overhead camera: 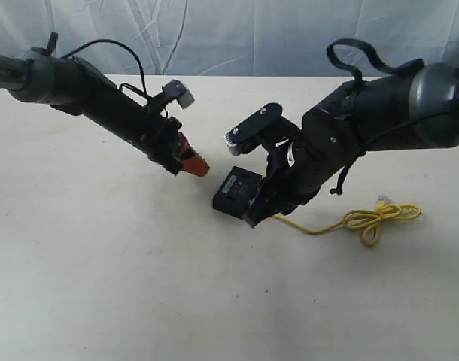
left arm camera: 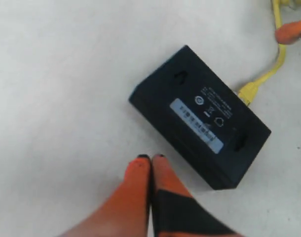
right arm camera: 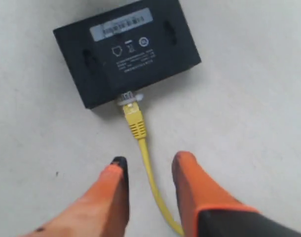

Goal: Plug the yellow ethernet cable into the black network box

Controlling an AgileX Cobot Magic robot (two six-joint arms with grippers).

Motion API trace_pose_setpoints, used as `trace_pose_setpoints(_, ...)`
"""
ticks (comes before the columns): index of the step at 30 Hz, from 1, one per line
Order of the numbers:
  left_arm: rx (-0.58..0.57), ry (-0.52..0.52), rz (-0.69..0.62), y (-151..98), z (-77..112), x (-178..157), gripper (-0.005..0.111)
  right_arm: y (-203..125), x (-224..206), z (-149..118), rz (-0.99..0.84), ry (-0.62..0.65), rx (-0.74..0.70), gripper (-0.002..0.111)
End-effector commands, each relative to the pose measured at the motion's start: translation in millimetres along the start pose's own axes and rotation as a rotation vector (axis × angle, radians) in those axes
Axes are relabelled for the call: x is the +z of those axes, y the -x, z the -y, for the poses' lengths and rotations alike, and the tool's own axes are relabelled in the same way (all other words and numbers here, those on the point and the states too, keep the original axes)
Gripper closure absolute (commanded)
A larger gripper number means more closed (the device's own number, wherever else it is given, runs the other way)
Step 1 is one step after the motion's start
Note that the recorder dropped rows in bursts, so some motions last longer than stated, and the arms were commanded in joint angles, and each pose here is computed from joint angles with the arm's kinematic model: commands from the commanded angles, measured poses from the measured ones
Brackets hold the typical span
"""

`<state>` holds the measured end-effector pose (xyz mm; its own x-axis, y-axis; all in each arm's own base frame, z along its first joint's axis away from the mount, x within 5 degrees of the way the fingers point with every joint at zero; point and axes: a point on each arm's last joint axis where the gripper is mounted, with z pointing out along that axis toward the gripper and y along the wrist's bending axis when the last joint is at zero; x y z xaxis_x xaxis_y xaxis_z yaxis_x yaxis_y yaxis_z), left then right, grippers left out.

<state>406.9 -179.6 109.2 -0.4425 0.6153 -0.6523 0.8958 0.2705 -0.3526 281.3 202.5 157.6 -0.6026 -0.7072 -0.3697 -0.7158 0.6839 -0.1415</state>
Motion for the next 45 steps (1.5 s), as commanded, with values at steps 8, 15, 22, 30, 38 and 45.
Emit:
trace_pose_setpoints(8, -0.333, 0.562, 0.009, 35.1, 78.8, -140.3, 0.107, -15.1, -82.1, 19.6, 0.014, 0.093, 0.509, 0.108)
trace_pose_setpoints(15, -0.295, 0.820, 0.354, -28.9, 223.2, -208.2, 0.107, -76.6, -145.5, 44.3, 0.201, -0.019, 0.610, 0.108)
trace_pose_setpoints(22, -0.122, 0.879, 0.498, -64.0, 304.1, -236.0, 0.107, -113.4, -178.1, 29.2, 0.429, -0.094, 0.561, 0.108)
trace_pose_setpoints(30, -0.063, 0.905, 0.589, -69.4, 327.3, -247.2, 0.107, -115.2, -187.5, 28.0, 0.478, -0.101, 0.559, 0.108)
trace_pose_setpoints(38, -0.057, 0.910, 0.594, -69.8, 328.5, -248.0, 0.107, -131.7, -223.2, 23.0, 0.633, -0.158, 0.533, 0.108)
trace_pose_setpoints(45, -0.058, 0.909, 0.595, -69.7, 328.6, -248.0, 0.107, -196.5, -255.9, 6.4, 0.871, -0.368, 0.606, 0.108)
